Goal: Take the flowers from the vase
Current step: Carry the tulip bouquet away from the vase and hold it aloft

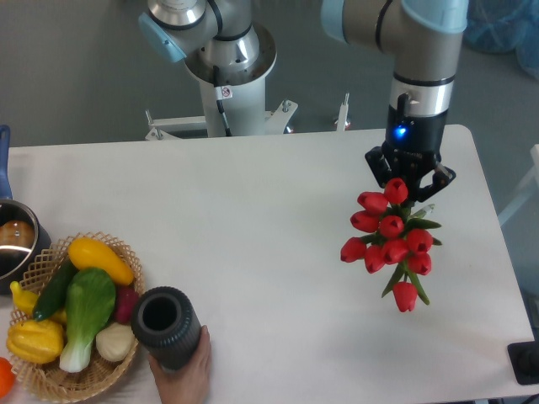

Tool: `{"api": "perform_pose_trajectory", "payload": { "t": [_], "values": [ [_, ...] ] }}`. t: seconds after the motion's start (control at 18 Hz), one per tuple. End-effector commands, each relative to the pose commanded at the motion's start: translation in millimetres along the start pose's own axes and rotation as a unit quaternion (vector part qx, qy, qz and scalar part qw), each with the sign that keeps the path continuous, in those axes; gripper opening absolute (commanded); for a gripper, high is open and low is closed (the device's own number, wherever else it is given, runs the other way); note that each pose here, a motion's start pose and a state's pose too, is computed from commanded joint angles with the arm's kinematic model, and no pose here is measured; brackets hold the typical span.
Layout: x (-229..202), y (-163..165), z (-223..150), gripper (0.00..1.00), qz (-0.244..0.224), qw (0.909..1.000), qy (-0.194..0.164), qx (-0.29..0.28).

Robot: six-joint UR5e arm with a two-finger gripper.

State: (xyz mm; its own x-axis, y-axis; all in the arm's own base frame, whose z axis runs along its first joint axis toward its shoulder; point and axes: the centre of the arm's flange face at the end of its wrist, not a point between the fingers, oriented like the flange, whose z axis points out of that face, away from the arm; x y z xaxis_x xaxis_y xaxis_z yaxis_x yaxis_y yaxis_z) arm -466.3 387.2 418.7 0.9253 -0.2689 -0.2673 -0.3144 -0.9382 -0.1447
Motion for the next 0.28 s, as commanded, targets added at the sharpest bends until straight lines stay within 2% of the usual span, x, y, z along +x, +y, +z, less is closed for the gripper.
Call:
{"api": "perform_pose_trajectory", "payload": {
  "t": [0.28],
  "values": [
    [0.6,-7.7,6.6,0.05,0.018,0.9985,0.024,-0.046]
  ]
}}
